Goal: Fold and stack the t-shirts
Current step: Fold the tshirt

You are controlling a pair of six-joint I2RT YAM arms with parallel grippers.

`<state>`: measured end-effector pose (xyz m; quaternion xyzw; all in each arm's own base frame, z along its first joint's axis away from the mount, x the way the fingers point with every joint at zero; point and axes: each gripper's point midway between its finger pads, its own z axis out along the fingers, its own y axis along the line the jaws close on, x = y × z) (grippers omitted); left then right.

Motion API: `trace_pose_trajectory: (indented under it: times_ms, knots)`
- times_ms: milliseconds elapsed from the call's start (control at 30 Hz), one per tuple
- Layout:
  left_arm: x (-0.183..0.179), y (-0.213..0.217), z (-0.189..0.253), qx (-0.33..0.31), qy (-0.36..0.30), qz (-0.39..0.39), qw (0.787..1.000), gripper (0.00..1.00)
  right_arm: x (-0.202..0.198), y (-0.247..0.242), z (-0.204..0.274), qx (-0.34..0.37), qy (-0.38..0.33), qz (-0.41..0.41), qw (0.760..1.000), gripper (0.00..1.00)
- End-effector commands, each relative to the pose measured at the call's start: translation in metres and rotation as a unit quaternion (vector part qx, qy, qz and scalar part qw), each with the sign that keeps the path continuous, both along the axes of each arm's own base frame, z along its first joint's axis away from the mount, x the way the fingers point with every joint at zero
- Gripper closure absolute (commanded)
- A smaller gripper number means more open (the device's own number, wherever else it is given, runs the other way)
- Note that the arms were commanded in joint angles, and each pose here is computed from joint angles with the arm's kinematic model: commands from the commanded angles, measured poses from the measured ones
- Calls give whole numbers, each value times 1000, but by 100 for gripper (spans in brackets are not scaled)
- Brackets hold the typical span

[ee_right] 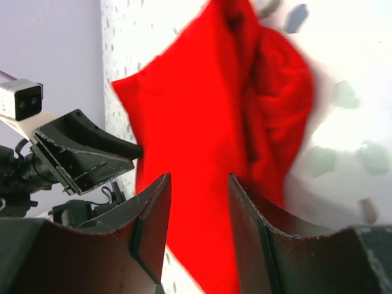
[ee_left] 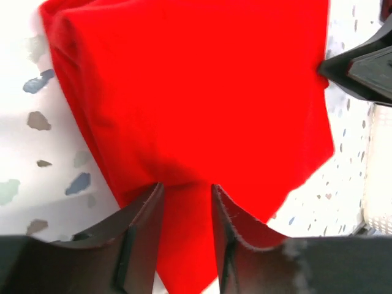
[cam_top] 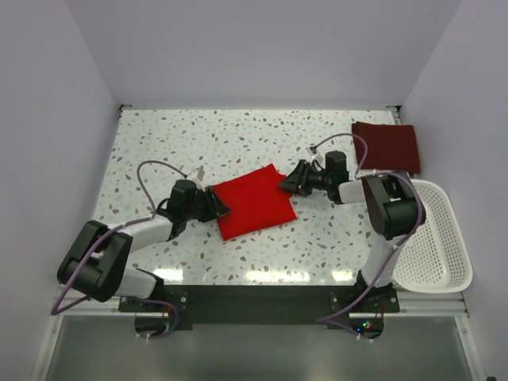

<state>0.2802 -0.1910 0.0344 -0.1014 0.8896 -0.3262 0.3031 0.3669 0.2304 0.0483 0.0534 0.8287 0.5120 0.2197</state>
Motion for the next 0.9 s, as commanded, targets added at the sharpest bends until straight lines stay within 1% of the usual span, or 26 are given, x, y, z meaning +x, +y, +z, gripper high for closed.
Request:
trace_pose_trajectory:
  times_ms: [0, 67, 133, 167, 233, 267, 367, 400, 467, 500, 533, 633, 667, 700, 767, 800, 833, 867]
  knots:
    - [11, -8, 43, 4, -53, -14, 998, 57, -11, -3, 45, -21, -63, 24, 998, 54]
    - [0, -15, 51, 6, -56, -35, 998, 55, -28, -2, 65, -2, -77, 32, 996, 54]
    - [-14, -23, 51, -3, -47, -53, 997, 55, -46, 4, 75, 27, -69, 47, 996, 54]
    - [-25, -34, 50, -10, -42, -73, 996, 55, -57, 5, 76, 33, -71, 53, 996, 54]
    - [-39, -42, 42, -21, -28, -85, 996, 56, -72, 10, 70, 38, -61, 68, 995, 56]
    - [-47, -48, 38, -26, -20, -98, 995, 57, -81, 9, 60, 36, -47, 75, 995, 56]
    - [-60, -47, 15, -31, 13, -100, 994, 63, -97, 7, 33, 34, -19, 83, 996, 59]
    - [-62, -45, 9, -29, 24, -94, 995, 66, -99, 5, 16, 25, 3, 80, 996, 59]
    - [-69, -39, -10, -21, 48, -81, 995, 69, -102, -3, -9, 7, 27, 66, 997, 61]
    - [-70, -37, -14, -21, 59, -70, 996, 72, -105, -6, -24, 3, 49, 59, 997, 62]
    - [-75, -32, -23, -15, 73, -62, 995, 73, -104, -11, -29, 2, 59, 45, 997, 63]
    - [-74, -16, -25, -11, 78, -30, 996, 75, -102, -23, -32, -11, 60, 19, 998, 64]
    - [-73, -11, -23, -15, 78, -22, 997, 76, -108, -26, -33, -24, 81, 21, 996, 63]
    - [-70, -8, -14, -29, 64, -19, 997, 76, -104, -28, -25, -38, 55, 25, 997, 62]
    - [-59, -3, 3, -67, 51, -12, 996, 74, -97, -26, -7, -41, 44, 29, 998, 61]
    - [-47, -5, 22, -81, 23, -12, 996, 73, -93, -24, 3, -35, 36, 33, 998, 60]
    - [-35, -2, 32, -81, 5, -1, 997, 72, -80, -20, 24, -24, 8, 31, 999, 60]
    - [-25, -2, 41, -80, -12, 4, 997, 69, -71, -17, 35, -16, -5, 28, 999, 60]
